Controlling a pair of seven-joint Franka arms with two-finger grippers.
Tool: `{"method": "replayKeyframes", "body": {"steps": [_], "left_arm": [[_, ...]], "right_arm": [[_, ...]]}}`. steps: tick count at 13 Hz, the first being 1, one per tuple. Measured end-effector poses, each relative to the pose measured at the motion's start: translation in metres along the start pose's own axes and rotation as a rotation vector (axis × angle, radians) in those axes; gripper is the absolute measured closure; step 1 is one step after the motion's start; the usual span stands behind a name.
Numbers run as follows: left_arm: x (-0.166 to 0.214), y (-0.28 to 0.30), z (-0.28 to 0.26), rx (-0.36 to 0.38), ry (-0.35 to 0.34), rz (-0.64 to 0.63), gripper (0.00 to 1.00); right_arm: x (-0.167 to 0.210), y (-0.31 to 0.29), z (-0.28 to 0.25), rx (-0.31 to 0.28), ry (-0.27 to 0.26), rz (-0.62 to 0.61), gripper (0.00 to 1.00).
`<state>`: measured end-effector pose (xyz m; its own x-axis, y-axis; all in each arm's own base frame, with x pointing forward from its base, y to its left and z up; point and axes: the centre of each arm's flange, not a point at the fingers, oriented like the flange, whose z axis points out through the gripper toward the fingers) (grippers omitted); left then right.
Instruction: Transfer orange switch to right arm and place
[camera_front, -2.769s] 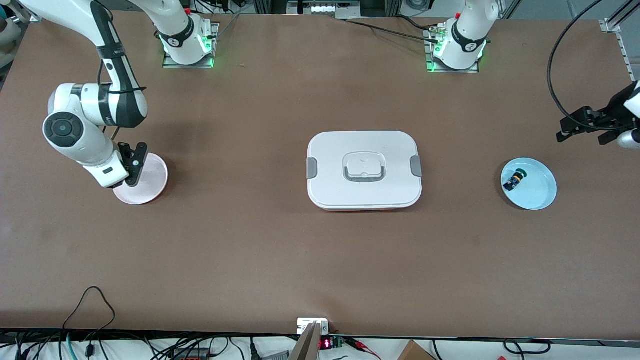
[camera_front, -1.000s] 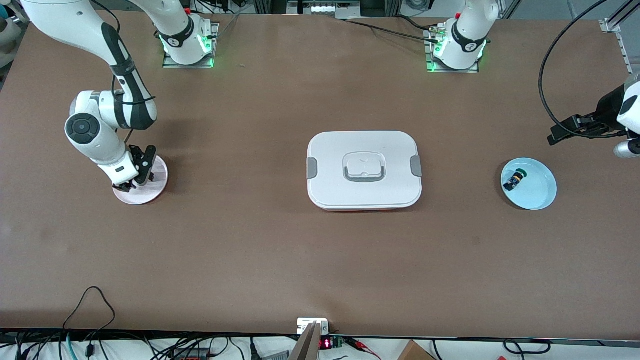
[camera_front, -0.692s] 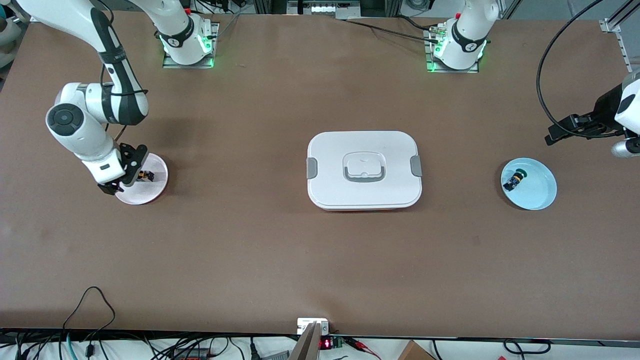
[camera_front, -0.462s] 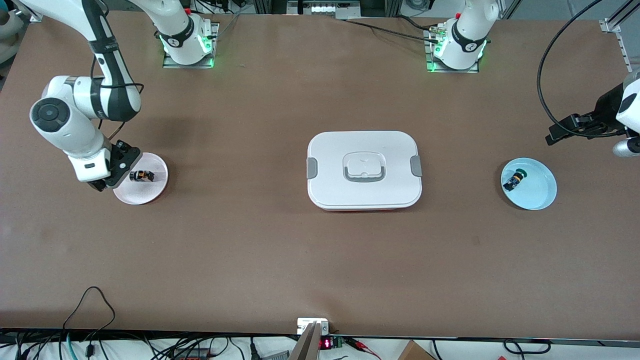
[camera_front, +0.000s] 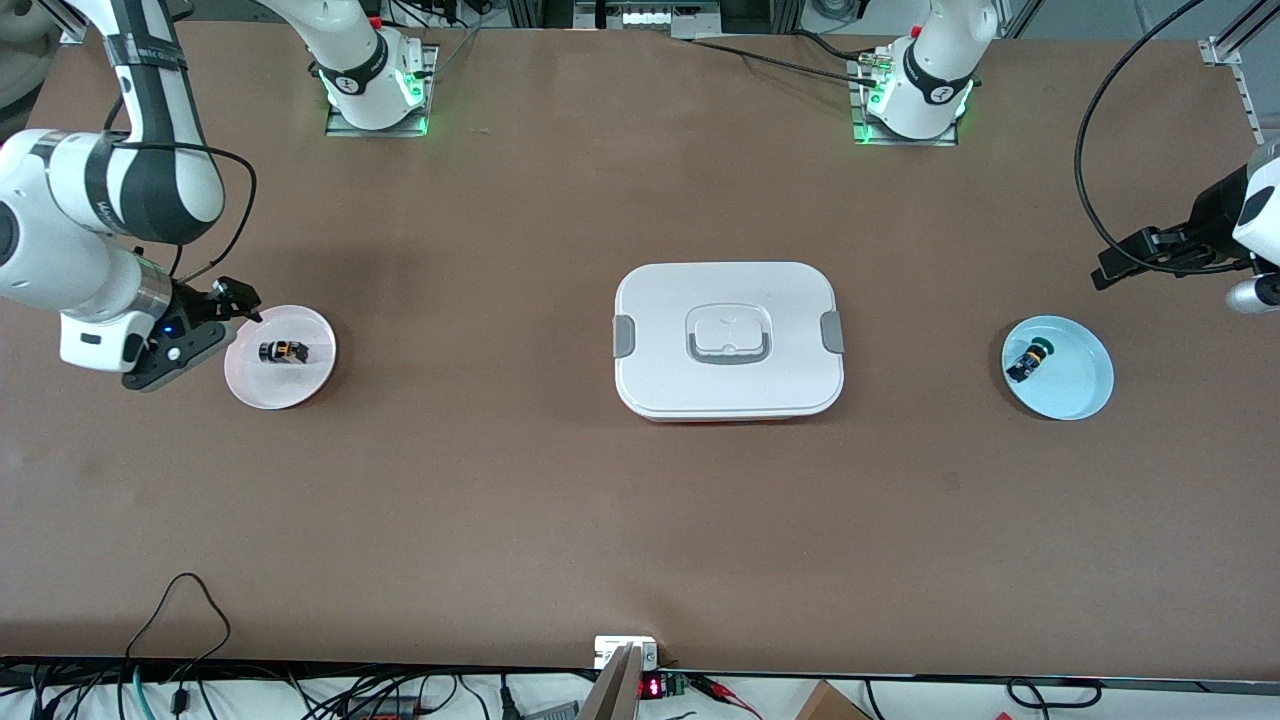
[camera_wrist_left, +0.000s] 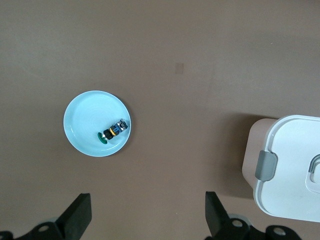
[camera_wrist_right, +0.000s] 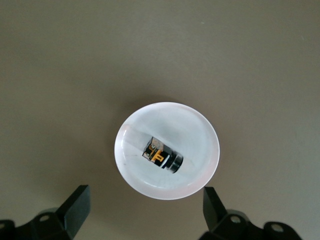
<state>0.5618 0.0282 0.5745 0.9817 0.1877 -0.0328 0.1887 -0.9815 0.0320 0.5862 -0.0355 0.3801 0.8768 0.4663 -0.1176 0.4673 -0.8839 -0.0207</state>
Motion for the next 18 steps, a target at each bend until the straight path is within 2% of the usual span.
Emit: {"method": "replayKeyframes", "body": {"steps": [3,5,6,7,8,9,11,14,16,18], "left_arm": [[0.0,0.0,0.0,0.0,-0.001,0.0,0.0],[0.0,0.0,0.0,0.0,-0.002,0.0,0.0],[0.0,0.0,0.0,0.0,-0.003,0.0,0.0],[-0.001,0.0,0.0,0.001,-0.005,0.0,0.0],[-0.001,0.0,0.0,0.001,-0.005,0.0,0.0],[-0.001,0.0,0.0,0.001,-0.006,0.0,0.0],[-0.001,0.0,0.001,0.001,-0.009,0.0,0.0],[-0.001,0.0,0.001,0.002,-0.013,0.0,0.0],[-0.001,0.0,0.001,0.002,-0.013,0.0,0.0],[-0.002,0.001,0.001,0.002,-0.013,0.001,0.0]], "right_arm": [[0.001,-0.015,-0.003,0.159,-0.025,0.314,0.0],[0.001,-0.02,-0.018,0.191,-0.076,0.417,0.0],[0.0,-0.02,-0.032,0.187,-0.097,0.435,0.0],[-0.001,-0.017,-0.052,0.155,-0.118,0.429,0.0],[-0.004,-0.013,-0.077,0.095,-0.134,0.418,0.0],[-0.006,-0.009,-0.105,0.041,-0.128,0.413,0.0],[-0.012,0.008,-0.15,-0.008,-0.058,0.454,0.0],[-0.032,0.041,-0.175,0.014,0.002,0.525,0.0],[-0.038,0.042,-0.18,0.028,-0.011,0.572,0.0],[-0.045,0.034,-0.185,0.045,-0.051,0.621,0.0]]}}
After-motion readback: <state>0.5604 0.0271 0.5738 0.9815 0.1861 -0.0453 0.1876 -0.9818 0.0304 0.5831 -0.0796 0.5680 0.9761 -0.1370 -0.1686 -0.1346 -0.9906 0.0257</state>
